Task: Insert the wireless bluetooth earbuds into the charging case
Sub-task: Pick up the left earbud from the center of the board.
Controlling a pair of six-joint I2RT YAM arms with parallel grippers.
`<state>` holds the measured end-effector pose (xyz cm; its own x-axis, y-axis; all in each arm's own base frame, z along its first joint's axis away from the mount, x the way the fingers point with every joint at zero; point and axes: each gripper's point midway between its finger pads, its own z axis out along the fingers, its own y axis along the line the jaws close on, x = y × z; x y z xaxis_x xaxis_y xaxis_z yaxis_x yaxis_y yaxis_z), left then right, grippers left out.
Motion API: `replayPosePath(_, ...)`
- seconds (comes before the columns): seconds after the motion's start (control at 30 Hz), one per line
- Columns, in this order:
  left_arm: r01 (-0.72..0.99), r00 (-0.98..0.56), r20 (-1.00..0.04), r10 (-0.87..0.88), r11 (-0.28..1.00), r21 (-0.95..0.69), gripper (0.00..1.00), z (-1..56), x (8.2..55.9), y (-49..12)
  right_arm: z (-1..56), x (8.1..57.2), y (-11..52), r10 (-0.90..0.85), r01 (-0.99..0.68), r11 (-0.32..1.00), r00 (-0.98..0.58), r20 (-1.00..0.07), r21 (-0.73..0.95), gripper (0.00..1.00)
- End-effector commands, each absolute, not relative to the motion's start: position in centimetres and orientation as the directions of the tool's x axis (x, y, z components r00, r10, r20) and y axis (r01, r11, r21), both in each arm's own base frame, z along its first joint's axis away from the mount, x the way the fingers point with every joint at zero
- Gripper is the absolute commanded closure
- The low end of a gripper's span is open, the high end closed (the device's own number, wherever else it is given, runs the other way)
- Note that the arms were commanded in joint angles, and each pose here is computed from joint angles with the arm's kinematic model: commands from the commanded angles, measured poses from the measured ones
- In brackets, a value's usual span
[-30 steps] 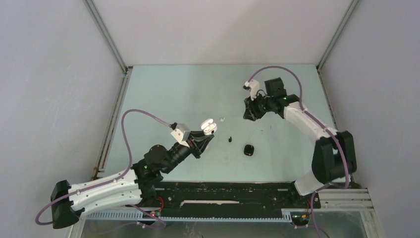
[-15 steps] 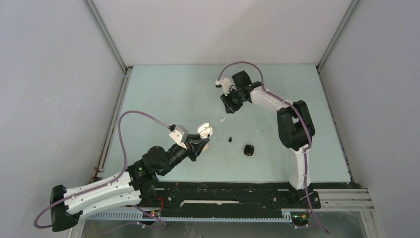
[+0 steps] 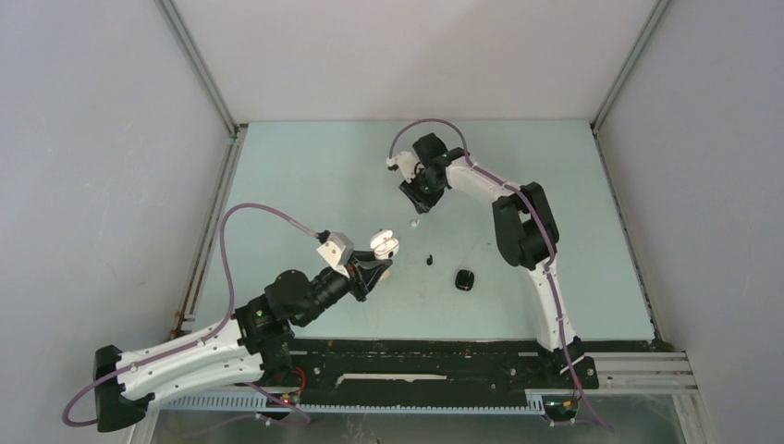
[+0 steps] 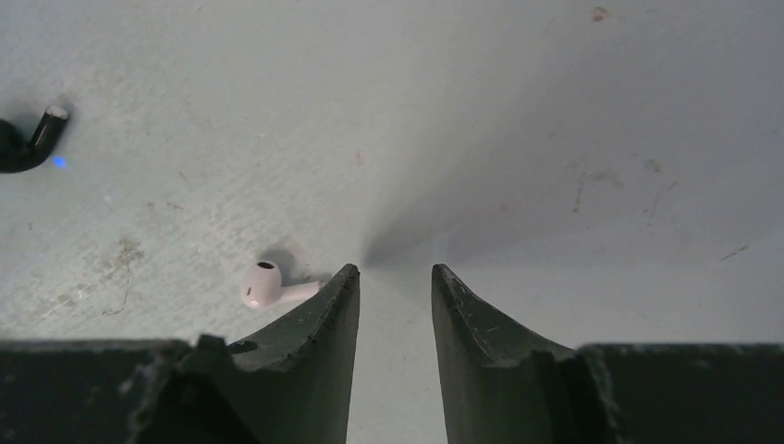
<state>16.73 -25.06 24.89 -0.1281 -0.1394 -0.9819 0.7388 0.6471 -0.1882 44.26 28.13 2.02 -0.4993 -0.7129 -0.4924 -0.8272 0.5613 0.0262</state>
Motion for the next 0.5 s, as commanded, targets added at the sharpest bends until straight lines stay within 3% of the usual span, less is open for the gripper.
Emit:
replayPosePath(0.0, 0.748, -0.108, -0.976, -0.187, 0.631, -0.204, 1.00, 27.2, 16.6, -25.1, 2.3, 43.4, 28.4, -0.772, -0.860, 0.511, -0.455, -0.445, -0.007, 0.62)
replayPosePath(0.27, 0.752, -0.111, -0.975, -0.191, 0.625, -0.208, 1.00, 27.1, 16.5, -25.2, 0.7, 40.8, 27.6, -0.833, -0.888, 0.459, -0.427, -0.353, -0.008, 0.62)
replayPosePath(0.47, 0.753, -0.114, -0.974, -0.194, 0.623, -0.212, 1.00, 27.0, 16.4, -25.1, 0.7, 38.8, 27.6, -0.834, -0.897, 0.442, -0.417, -0.360, 0.015, 0.62)
